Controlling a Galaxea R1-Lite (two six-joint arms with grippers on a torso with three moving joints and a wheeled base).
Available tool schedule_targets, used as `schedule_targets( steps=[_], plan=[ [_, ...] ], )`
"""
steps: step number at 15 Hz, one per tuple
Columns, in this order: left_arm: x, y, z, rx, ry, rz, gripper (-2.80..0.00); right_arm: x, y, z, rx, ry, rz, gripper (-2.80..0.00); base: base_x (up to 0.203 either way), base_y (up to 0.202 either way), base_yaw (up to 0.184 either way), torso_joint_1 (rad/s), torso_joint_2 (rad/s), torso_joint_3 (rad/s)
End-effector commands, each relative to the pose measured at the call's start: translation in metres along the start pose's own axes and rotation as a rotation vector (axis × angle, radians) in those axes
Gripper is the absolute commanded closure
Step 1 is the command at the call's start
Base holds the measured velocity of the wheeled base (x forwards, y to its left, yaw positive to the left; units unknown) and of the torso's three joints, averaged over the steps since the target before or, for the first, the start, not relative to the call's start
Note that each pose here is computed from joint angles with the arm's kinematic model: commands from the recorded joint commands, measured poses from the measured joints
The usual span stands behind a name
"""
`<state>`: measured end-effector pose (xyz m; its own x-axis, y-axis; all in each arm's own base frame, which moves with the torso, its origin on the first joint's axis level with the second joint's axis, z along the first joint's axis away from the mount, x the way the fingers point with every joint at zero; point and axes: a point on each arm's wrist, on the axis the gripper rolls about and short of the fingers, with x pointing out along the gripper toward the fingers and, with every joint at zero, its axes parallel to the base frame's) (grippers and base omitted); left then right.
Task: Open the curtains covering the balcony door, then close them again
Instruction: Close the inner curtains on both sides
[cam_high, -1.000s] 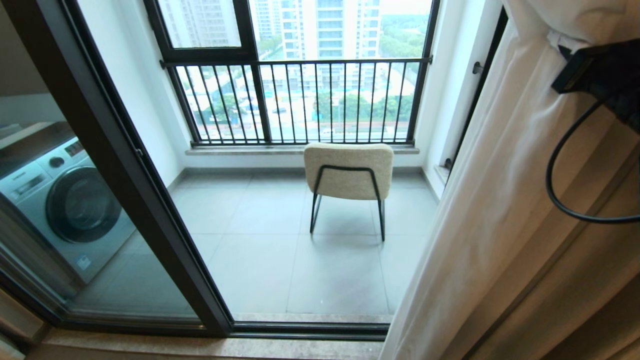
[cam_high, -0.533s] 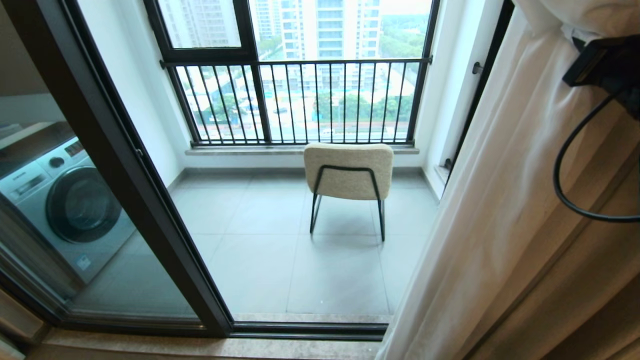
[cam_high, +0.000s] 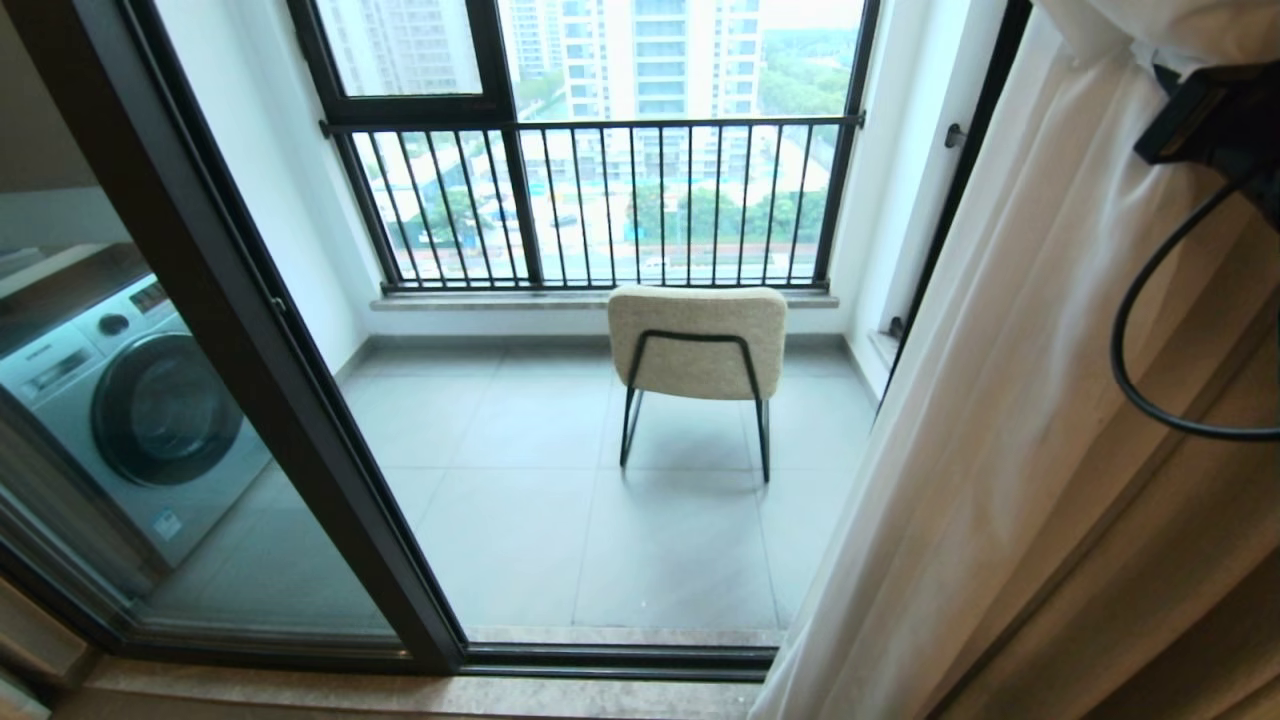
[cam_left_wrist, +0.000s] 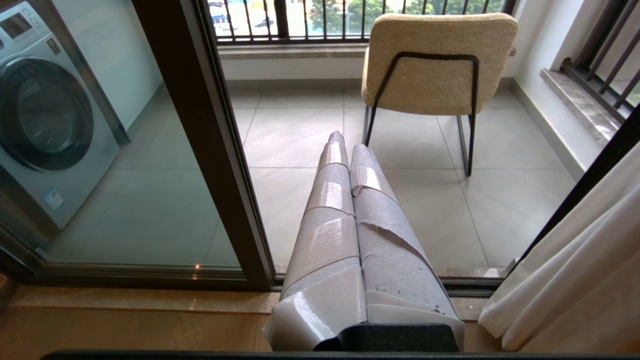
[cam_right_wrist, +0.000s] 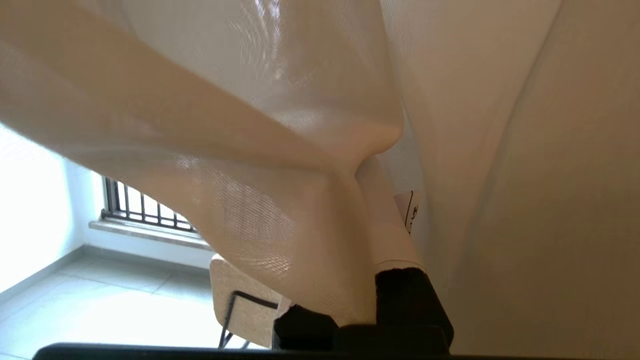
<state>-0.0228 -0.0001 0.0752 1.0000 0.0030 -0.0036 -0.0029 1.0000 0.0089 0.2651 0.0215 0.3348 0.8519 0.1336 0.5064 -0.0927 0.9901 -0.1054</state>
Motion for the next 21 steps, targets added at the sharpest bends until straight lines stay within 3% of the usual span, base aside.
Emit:
schedule_targets(
  steps=[1,16,21],
  plan=[
    [0.000,0.000,0.000,0.002,0.000,0.001,0.00,0.002,0.000,0.005,0.013,-0.034,-0.001,0.00,0.000,0.000,0.000,0.000,0.00,0.000],
    [0.000,0.000,0.000,-0.001,0.001,0.001,0.00,0.006,0.000,-0.003,0.028,-0.032,0.000,0.00,0.000,0.000,0.000,0.000,0.00,0.000],
    [0.000,0.000,0.000,-0.003,-0.001,0.000,0.00,0.008,0.000,-0.005,0.028,-0.027,0.002,0.00,0.000,0.161,-0.002,0.005,0.00,0.003]
  ],
)
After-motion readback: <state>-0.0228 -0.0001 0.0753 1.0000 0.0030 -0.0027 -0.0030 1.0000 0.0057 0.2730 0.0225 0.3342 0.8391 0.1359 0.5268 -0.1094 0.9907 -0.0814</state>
